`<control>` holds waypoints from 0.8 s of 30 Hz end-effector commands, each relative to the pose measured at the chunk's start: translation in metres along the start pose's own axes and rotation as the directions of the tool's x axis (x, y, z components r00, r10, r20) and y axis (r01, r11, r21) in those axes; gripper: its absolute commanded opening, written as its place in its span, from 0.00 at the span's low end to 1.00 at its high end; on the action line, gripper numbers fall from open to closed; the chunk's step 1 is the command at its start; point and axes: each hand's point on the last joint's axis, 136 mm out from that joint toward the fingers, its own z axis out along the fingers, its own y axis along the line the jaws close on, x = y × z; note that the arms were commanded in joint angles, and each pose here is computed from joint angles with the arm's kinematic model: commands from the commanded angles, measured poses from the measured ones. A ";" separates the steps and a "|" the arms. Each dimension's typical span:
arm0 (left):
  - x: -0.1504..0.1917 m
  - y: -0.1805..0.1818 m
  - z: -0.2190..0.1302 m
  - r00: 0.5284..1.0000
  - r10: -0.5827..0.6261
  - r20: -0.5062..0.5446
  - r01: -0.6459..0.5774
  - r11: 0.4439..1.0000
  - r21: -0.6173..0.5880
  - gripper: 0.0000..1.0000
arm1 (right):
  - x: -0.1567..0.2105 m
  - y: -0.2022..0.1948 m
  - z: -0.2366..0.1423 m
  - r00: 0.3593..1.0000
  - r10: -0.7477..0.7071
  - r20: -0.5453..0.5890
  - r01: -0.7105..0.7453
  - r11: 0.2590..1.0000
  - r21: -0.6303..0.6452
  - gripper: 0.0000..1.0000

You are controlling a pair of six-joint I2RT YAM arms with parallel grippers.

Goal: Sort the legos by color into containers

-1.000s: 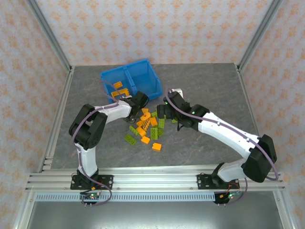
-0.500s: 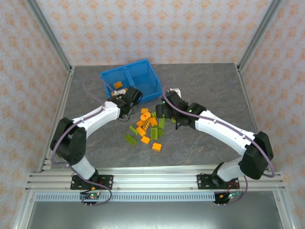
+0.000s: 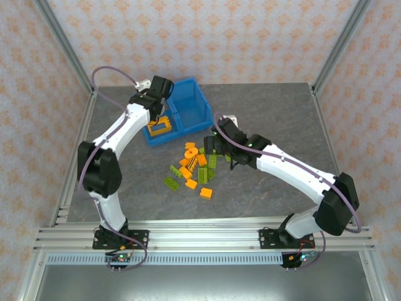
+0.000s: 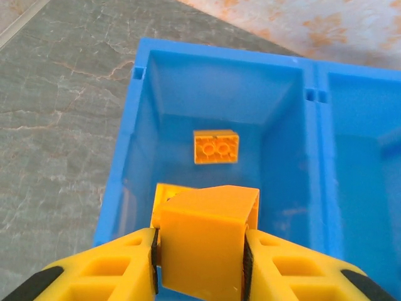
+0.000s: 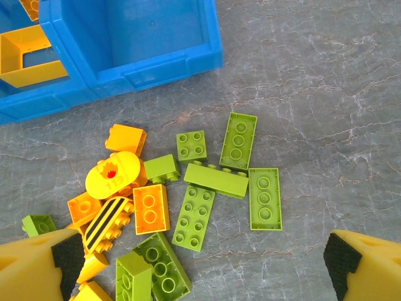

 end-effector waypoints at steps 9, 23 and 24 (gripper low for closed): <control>0.006 -0.022 0.064 0.992 0.056 -0.113 -0.061 0.998 -0.033 0.41 | -0.006 -0.011 -0.021 0.999 0.035 0.027 -0.036 0.999 0.010 0.99; -0.011 -0.017 -0.021 0.995 -0.060 -0.081 0.074 0.979 0.188 0.56 | 0.001 -0.010 -0.010 0.999 0.041 0.015 -0.041 0.999 0.011 0.99; -0.006 -0.016 -0.032 0.993 -0.068 -0.094 0.087 0.971 0.223 0.56 | 0.002 -0.008 -0.007 0.999 0.038 0.008 -0.038 0.999 0.011 0.99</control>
